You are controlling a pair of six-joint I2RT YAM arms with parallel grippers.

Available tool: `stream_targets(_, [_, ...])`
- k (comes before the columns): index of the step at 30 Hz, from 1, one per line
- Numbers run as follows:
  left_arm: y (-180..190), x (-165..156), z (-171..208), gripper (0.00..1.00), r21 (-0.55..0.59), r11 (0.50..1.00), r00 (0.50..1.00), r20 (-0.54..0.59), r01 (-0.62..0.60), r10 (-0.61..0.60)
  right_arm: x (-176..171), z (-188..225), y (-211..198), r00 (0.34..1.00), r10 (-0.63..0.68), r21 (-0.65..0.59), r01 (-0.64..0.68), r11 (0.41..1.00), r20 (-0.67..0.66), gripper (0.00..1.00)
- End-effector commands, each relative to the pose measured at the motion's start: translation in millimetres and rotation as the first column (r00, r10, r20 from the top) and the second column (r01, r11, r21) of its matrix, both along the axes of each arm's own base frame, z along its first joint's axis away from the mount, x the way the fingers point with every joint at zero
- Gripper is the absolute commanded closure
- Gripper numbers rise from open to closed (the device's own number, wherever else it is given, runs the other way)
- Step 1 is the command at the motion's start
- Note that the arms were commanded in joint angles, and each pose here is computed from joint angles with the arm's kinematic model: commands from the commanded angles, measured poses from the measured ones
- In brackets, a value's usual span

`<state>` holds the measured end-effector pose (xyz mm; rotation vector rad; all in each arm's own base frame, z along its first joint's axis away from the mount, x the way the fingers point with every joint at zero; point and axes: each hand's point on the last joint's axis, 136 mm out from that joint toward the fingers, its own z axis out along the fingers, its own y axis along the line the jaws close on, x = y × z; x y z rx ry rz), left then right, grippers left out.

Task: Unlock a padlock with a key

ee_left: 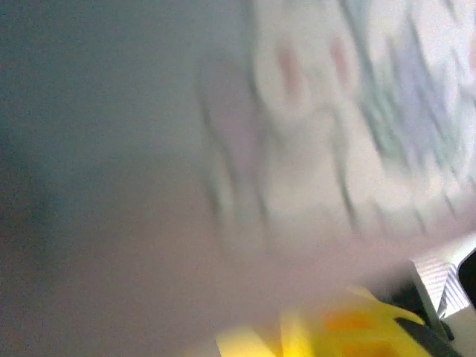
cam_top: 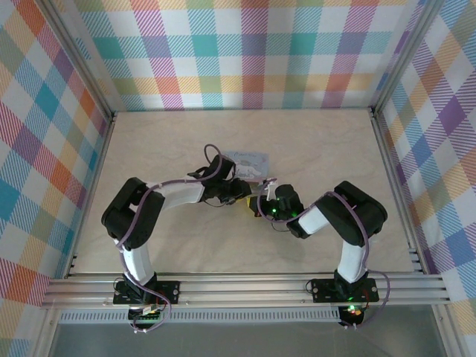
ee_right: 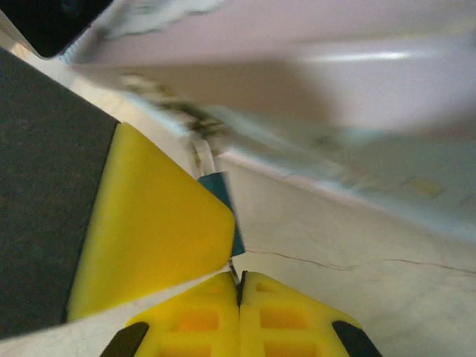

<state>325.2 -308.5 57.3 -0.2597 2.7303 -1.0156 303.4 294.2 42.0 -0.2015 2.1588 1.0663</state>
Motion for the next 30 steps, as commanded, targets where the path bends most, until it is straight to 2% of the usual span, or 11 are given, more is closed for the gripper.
stream_targets(1, [7.3,-6.7,22.7,0.58,-0.031,0.999,1.000,0.024,0.016,-0.015,9.0,24.0,10.7,0.998,-0.006,0.080,0.001,0.997,0.058,1.00])
stream_targets(5, [24.0,-5.5,33.2,0.47,-0.038,0.999,0.999,0.048,-0.020,0.021,8.4,24.4,12.4,0.999,-0.002,0.085,-0.003,0.996,0.052,1.00])
stream_targets(10, [41.0,-4.0,39.5,0.43,-0.079,0.994,0.994,0.072,-0.078,0.084,8.0,26.7,16.3,1.000,0.001,0.109,-0.003,0.994,0.025,1.00])
stream_targets(20, [41.1,1.9,28.5,0.46,-0.291,0.933,0.971,0.043,-0.214,0.236,4.5,39.8,26.0,0.995,-0.004,0.179,0.022,0.984,-0.098,1.00])
stream_targets(30, [42.5,10.5,23.3,0.50,-0.313,0.913,0.957,0.040,-0.261,0.287,3.7,36.1,30.9,0.985,0.004,0.170,0.025,0.985,-0.172,1.00])
